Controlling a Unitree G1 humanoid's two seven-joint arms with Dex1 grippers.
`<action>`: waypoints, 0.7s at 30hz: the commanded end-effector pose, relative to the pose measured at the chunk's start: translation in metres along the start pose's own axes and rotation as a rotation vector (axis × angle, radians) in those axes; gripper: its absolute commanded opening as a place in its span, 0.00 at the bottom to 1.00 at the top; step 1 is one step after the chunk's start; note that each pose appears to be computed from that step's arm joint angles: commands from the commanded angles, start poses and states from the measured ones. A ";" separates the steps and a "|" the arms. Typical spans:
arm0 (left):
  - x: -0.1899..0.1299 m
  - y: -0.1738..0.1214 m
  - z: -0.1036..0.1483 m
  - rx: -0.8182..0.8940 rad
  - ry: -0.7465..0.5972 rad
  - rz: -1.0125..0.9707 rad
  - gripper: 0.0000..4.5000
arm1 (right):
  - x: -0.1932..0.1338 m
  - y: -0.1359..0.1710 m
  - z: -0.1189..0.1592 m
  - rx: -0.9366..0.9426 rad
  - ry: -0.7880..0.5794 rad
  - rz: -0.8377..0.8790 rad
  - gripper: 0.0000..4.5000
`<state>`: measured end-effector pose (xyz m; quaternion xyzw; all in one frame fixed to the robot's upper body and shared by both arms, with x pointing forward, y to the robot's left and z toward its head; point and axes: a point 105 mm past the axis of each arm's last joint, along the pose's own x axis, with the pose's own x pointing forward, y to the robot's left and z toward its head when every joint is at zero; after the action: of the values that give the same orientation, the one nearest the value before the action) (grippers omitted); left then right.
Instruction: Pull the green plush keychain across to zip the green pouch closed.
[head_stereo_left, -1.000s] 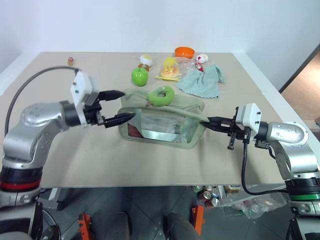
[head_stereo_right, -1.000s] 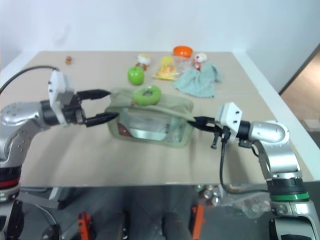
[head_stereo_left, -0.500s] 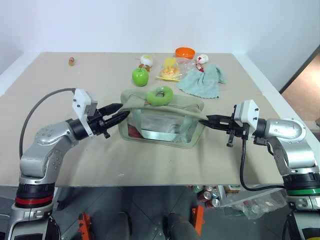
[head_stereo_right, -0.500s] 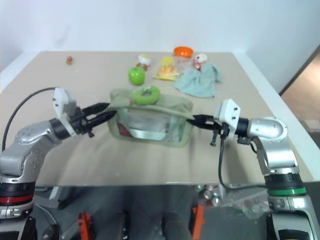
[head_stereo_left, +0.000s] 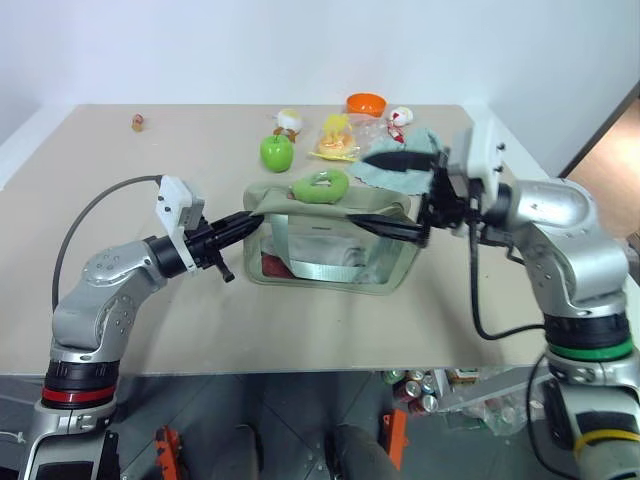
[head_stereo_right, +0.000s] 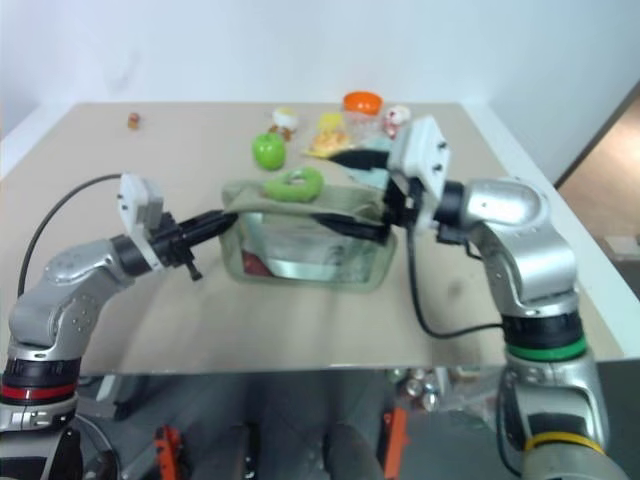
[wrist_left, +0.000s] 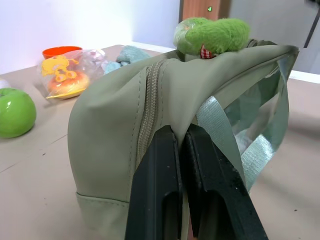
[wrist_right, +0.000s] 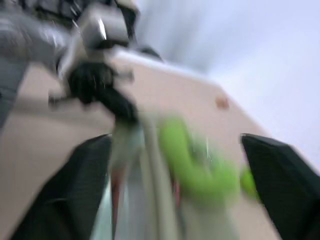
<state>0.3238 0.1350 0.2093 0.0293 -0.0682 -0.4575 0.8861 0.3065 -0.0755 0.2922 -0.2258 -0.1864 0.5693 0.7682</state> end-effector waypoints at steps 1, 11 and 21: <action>0.001 -0.008 0.011 0.030 -0.023 -0.027 0.00 | 0.026 -0.003 0.000 0.004 -0.023 0.013 0.99; 0.001 -0.020 0.010 0.030 -0.019 -0.031 0.00 | 0.034 -0.015 -0.036 0.115 0.036 0.028 0.66; -0.002 -0.019 0.010 0.035 -0.009 -0.016 0.00 | 0.012 -0.013 -0.051 0.132 0.098 0.036 0.00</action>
<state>0.3104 0.1270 0.2082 0.0301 -0.0657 -0.4595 0.8852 0.3487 -0.0646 0.2514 -0.2010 -0.0965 0.5921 0.7744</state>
